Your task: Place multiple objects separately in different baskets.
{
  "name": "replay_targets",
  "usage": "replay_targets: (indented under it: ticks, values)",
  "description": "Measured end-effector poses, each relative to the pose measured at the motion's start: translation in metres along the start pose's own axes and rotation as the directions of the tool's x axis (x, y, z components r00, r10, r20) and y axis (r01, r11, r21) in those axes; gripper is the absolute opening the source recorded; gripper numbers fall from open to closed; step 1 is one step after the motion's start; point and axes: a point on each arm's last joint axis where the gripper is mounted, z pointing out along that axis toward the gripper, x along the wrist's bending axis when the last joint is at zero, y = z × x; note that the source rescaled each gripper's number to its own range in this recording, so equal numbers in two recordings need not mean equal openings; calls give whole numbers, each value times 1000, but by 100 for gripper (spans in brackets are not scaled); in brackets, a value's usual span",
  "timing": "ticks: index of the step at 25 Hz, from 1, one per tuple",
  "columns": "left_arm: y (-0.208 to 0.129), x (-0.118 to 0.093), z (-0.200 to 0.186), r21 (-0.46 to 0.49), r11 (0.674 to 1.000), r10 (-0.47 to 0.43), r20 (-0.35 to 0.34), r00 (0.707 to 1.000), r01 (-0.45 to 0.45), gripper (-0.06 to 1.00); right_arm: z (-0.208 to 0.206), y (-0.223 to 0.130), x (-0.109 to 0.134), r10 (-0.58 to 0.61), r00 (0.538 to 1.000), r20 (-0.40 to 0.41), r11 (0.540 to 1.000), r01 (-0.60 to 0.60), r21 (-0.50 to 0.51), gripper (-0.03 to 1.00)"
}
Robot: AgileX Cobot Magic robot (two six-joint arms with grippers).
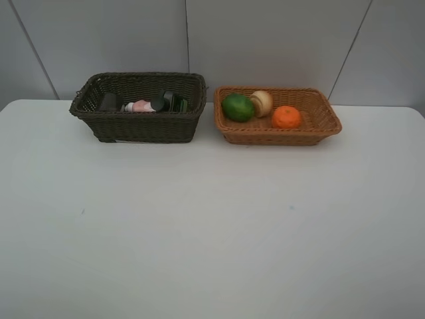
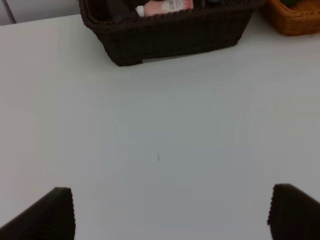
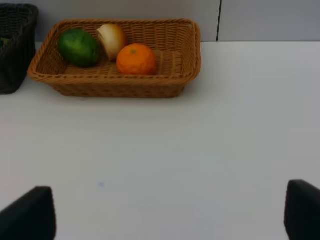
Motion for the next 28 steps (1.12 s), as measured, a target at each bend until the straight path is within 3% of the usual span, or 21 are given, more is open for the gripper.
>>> replay_targets:
  ticks: [28]
  values:
    - [-1, 0, -1, -7, 1000, 8, -8, 1000, -8, 100, 0, 0, 0, 0, 1000, 0, 1000, 0, 0, 98]
